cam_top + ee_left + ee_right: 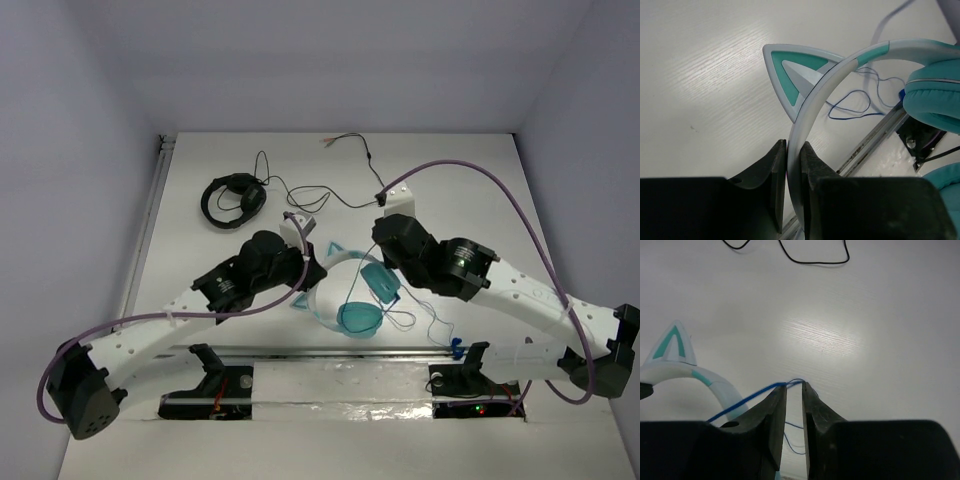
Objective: Wrap the headphones
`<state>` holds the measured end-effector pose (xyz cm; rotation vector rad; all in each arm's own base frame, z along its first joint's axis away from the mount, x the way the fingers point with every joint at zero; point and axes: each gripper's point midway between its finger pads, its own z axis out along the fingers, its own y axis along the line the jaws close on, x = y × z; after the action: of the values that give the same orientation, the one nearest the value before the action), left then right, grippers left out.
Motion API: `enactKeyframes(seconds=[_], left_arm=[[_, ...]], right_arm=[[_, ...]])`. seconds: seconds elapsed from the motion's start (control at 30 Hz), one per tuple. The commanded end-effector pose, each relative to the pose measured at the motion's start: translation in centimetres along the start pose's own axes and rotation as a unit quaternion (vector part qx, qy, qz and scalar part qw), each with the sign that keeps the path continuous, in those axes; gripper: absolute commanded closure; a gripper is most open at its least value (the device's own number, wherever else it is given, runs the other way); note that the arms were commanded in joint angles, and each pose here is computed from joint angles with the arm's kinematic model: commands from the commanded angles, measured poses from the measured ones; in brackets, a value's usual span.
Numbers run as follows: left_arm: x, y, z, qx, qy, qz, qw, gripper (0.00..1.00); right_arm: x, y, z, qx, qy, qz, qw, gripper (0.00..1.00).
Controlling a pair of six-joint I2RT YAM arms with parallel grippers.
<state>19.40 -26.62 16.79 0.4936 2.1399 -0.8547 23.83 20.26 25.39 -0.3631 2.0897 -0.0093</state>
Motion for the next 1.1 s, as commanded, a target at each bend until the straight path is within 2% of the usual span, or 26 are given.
enactKeyframes(seconds=[0.0,0.2,0.4,0.5,0.57,0.6,0.67,0.73,0.77,0.8,0.83,0.93,1.07], left_arm=[[-5.8,-4.1,-2.6,0.079,-0.103,0.010,0.992,1.00],[-7.8,-5.8,-4.9,0.114,-0.145,0.021,0.983,1.00],[-10.2,-7.0,-6.9,0.127,-0.184,0.017,0.975,1.00],[-11.9,-6.5,-8.0,0.094,-0.198,0.009,0.976,1.00],[-12.4,-5.9,-8.7,0.064,-0.189,0.005,0.980,1.00],[-12.6,-5.6,-8.6,0.050,-0.184,0.007,0.982,1.00],[-14.3,-5.6,-9.8,0.032,-0.199,0.003,0.980,1.00],[-14.8,-5.9,-10.3,0.031,-0.198,0.003,0.980,1.00],[-15.5,-6.5,-11.0,0.042,-0.206,0.001,0.978,1.00],[-15.7,-6.8,-11.1,0.046,-0.206,0.000,0.977,1.00],[-16.0,-7.0,-11.3,0.049,-0.209,-0.002,0.977,1.00],[-16.9,-7.5,-12.0,0.055,-0.218,-0.009,0.974,1.00],[-17.6,-8.4,-12.9,0.070,-0.221,-0.007,0.973,1.00]], right_arm=[[-1.4,0.3,-0.3,-0.026,-0.035,0.044,0.998,0.75],[-1.1,-0.7,0.2,-0.013,-0.054,0.090,0.994,0.75],[-2.5,0.2,-0.2,-0.095,-0.117,0.158,0.976,0.72],[-3.2,0.7,-0.9,-0.135,-0.142,0.204,0.959,0.70],[-4.4,2.4,-2.1,-0.203,-0.181,0.243,0.931,0.69],[-4.4,2.7,-2.2,-0.220,-0.189,0.246,0.925,0.68],[-4.2,3.4,-2.5,-0.247,-0.204,0.253,0.913,0.62],[-4.8,4.4,-3.7,-0.294,-0.235,0.253,0.891,0.45],[-3.4,5.2,-3.3,-0.312,-0.227,0.245,0.889,0.40],[-3.1,5.5,-3.3,-0.321,-0.230,0.249,0.884,0.29],[-3.9,5.7,-3.8,-0.336,-0.250,0.256,0.871,0.25],[-3.1,6.4,-3.0,-0.342,-0.255,0.254,0.868,0.17],[-2.6,6.5,-0.8,-0.311,-0.253,0.253,0.881,0.14]])
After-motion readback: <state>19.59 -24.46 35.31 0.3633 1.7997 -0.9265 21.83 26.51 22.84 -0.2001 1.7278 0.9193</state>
